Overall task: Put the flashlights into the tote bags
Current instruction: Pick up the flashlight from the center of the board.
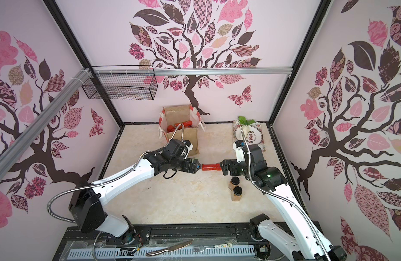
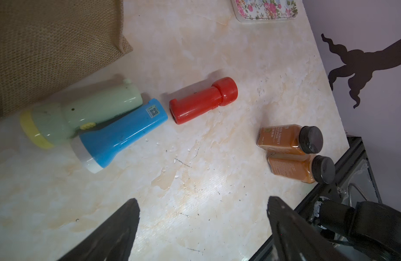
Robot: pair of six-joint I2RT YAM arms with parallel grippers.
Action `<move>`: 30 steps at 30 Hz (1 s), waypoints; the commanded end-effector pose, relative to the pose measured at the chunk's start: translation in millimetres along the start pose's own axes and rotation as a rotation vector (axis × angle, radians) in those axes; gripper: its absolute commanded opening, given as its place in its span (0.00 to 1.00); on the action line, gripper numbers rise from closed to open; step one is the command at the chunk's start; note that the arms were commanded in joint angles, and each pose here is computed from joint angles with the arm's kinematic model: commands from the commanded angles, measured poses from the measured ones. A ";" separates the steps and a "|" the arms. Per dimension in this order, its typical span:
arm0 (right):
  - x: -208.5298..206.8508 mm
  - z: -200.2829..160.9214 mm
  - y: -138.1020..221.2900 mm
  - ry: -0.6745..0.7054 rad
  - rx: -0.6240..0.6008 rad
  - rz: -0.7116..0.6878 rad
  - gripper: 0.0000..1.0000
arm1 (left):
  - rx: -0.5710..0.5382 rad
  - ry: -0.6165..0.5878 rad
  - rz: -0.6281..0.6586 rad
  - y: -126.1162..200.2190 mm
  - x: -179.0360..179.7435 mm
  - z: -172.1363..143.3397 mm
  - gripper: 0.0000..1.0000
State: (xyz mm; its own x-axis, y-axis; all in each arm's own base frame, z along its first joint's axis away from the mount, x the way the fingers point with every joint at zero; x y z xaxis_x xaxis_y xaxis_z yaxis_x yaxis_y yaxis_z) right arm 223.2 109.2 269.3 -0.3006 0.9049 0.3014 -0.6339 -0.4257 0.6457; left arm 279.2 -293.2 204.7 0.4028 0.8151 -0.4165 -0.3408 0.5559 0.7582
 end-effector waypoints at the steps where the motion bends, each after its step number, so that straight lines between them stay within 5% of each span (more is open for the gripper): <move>1: 3.2 -5.2 11.2 0.036 -0.006 0.028 1.00 | -0.039 -0.063 -0.060 -7.7 -16.4 24.8 0.91; 30: 0.3 4.9 11.3 -0.114 0.042 -0.028 1.00 | 0.106 -0.316 -0.116 -132.0 -1.5 53.1 0.90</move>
State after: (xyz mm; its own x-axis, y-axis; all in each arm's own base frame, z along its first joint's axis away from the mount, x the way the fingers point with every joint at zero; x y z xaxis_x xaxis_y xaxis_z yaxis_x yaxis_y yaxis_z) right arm 218.9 109.8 267.9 -0.2293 0.9013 0.3675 -0.5902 -0.4289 0.6838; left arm 355.4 -366.0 119.8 0.6227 0.6906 -0.3678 -0.1677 0.5769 0.7994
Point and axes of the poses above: each gripper's point midway between its finger pads, its own y axis back along the fingers, its own x axis along the line the jaws close on, z = x × y, the point moved 4 cm from there along y, back along the fingers, and after that the axes turned 2 degrees about y, right-handed, at the moved point
